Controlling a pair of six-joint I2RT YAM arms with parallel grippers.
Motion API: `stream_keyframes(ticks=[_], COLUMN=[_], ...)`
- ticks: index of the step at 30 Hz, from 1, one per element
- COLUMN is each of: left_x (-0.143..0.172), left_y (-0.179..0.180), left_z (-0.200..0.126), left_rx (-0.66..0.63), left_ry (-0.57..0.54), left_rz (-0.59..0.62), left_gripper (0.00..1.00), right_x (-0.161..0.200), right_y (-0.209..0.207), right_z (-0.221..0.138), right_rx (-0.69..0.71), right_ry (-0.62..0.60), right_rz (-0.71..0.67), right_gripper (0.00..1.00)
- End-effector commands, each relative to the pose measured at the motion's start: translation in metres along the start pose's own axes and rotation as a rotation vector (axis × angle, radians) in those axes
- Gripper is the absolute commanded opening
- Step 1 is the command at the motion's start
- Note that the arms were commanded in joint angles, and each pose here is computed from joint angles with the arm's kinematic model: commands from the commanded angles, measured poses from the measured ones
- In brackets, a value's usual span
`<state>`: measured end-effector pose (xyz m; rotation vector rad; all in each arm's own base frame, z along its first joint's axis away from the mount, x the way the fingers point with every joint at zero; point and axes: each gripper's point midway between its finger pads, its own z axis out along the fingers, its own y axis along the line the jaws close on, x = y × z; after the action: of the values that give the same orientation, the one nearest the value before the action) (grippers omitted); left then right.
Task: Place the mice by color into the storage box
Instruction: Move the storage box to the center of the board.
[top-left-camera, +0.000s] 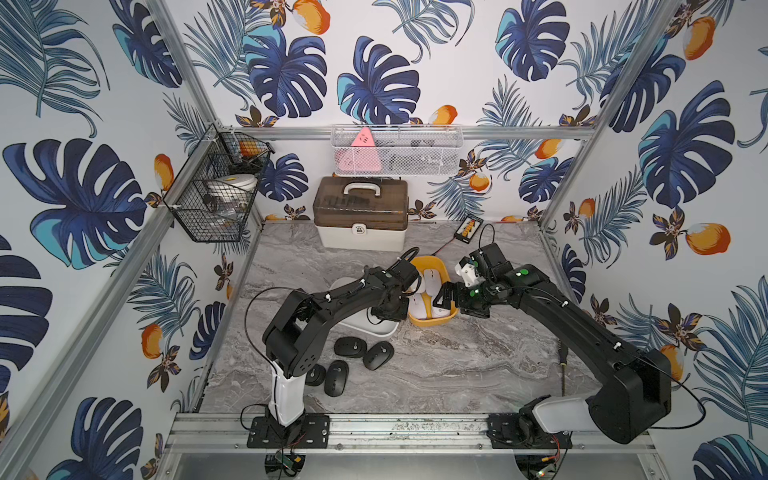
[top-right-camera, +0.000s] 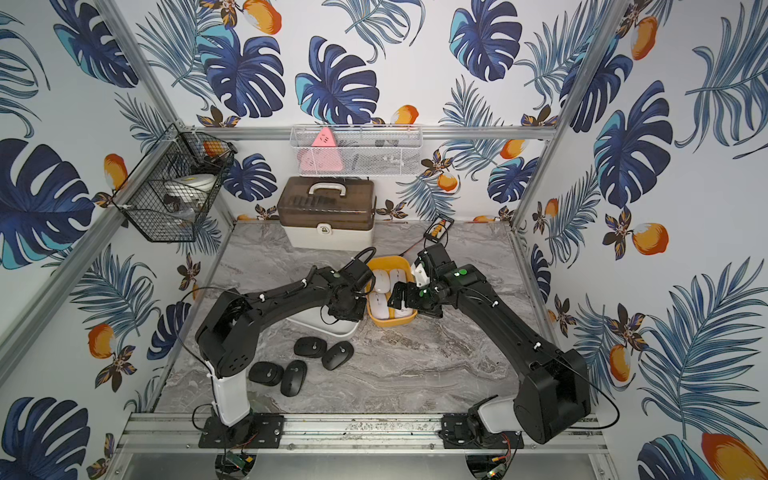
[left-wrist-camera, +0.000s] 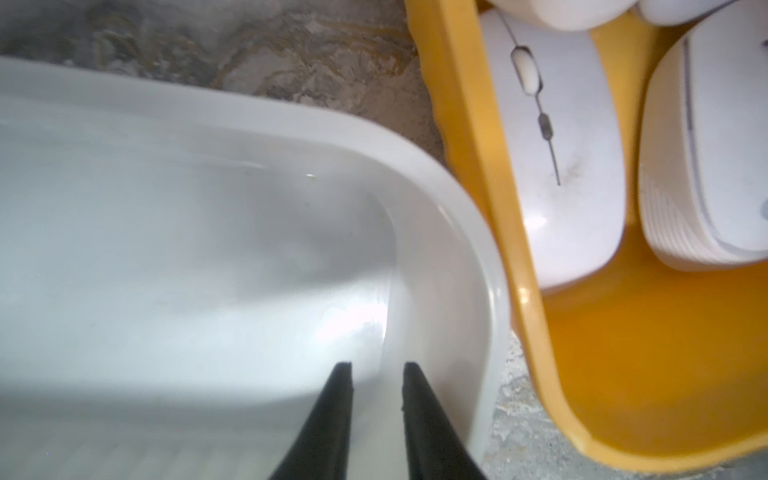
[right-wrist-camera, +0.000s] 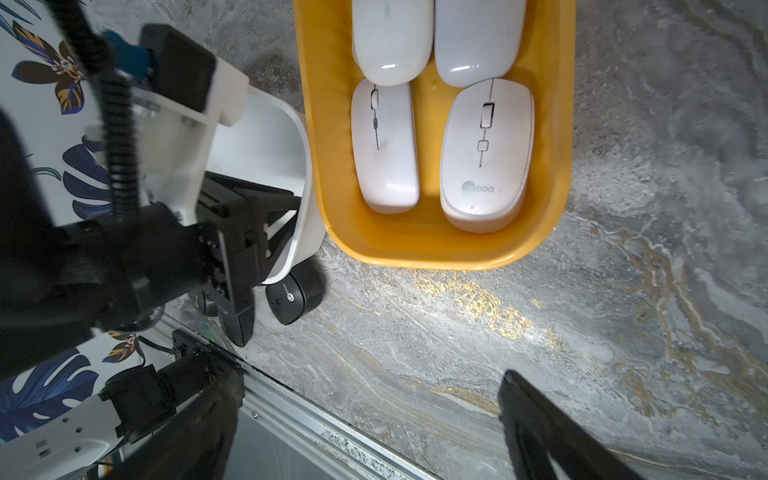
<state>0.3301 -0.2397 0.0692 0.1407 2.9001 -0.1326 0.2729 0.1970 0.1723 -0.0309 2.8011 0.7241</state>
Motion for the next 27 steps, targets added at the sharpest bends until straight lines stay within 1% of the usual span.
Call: stream_keyframes(ticks=[1,2,4,6,7,9,11,15,17,20,23,27], left_x=[-0.010,-0.011,-0.010,-0.001,0.008,0.025,0.042,0.071,0.075,0.075,0.068,0.055], left_y=[0.018,0.024,0.045,0.075,0.095,0.128,0.155,0.187,0.192,0.193,0.196,0.206], left_z=[-0.032,-0.042,-0.066,-0.080,-0.084,-0.088,-0.086,-0.068,-0.059,-0.043,-0.030,-0.014], left_rx=[-0.036,-0.034,0.003,0.028,0.027,-0.006,-0.041,-0.045,-0.050,-0.059,-0.072,-0.125], left_ry=[-0.042,-0.052,-0.068,-0.066,-0.055,-0.040,-0.013,0.053,0.070,0.094,0.094,0.087], left_rz=[-0.036,-0.066,-0.173,-0.297,-0.366,-0.462,-0.538,-0.679,-0.694,-0.697,-0.695,-0.660], left_gripper=[0.39,0.43,0.45,0.43,0.39,0.31,0.23,0.11,0.09,0.08,0.08,0.08], right_x=[-0.001,-0.001,-0.001,-0.001,-0.001,-0.001,-0.002,-0.005,-0.006,-0.006,-0.006,-0.003], right_y=[0.000,0.000,-0.001,-0.002,-0.002,-0.003,-0.002,0.001,0.001,0.002,0.001,-0.003], right_z=[0.001,0.001,0.001,0.000,0.000,0.001,0.002,0.004,0.004,0.005,0.004,0.005], right_rx=[0.003,0.005,0.012,0.017,0.018,0.015,0.006,-0.001,0.001,0.000,0.001,0.010], right_ry=[0.000,0.001,0.004,0.002,0.002,0.001,0.000,0.009,0.013,0.016,0.016,0.018], right_rz=[-0.005,-0.006,-0.009,-0.011,-0.011,-0.011,-0.008,-0.015,-0.021,-0.025,-0.025,-0.027], right_gripper=[0.98,0.98,0.98,0.98,0.98,0.98,0.98,0.98,0.98,0.98,0.98,0.98])
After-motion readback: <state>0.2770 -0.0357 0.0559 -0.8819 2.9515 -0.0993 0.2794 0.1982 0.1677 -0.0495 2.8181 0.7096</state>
